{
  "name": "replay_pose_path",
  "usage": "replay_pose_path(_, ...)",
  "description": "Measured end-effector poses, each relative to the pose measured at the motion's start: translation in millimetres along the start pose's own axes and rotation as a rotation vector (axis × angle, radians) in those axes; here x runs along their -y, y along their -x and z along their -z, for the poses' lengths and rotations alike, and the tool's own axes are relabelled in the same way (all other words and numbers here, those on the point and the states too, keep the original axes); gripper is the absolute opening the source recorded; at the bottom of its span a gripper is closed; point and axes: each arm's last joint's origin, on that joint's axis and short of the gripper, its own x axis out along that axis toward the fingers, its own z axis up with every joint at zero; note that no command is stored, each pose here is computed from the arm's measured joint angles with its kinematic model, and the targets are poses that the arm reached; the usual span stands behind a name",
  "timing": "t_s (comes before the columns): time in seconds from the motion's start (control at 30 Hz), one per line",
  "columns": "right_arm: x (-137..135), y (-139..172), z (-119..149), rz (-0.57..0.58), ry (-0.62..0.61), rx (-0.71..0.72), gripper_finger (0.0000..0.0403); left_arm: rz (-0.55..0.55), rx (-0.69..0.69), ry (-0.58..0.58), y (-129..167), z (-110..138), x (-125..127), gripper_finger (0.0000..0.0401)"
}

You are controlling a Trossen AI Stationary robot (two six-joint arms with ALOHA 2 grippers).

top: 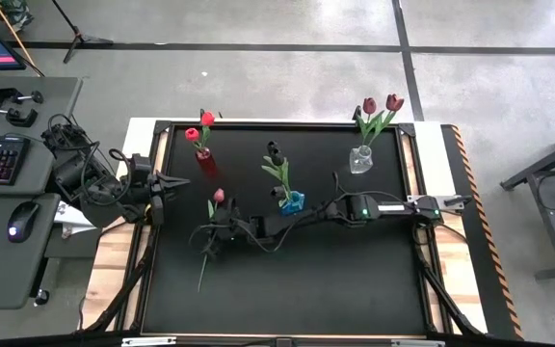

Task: Sort flowers into vase by color
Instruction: Put the red tulip into the transparent flower vase

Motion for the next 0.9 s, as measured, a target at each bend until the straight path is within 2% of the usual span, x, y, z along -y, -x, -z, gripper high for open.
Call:
replay_pose_path(0.2,5,1,11,0.098,-0.015,-0.073,0.0,0.0,0.0,0.0,0,0,0,0.0)
replay_pose_path(0.5,-5,14,16,0.106,0.034,-0.211,0.0,0.0,0.0,0.006,0,0,0,0.0)
replay_pose_path(0.67,-22,32,14,0.083,0.102,-0.301,0.0,0.0,0.0,0.007,0,0,0,0.0)
replay_pose_path(0.8,-32,53,10,0.11,0.171,-0.39,0.0,0.0,0.0,0.008,0,0,0,0.0)
replay_pose_path(0.9,-42,67,2,0.111,0.185,-0.405,0.0,0.001,0.001,0.009,0,0,0,0.0)
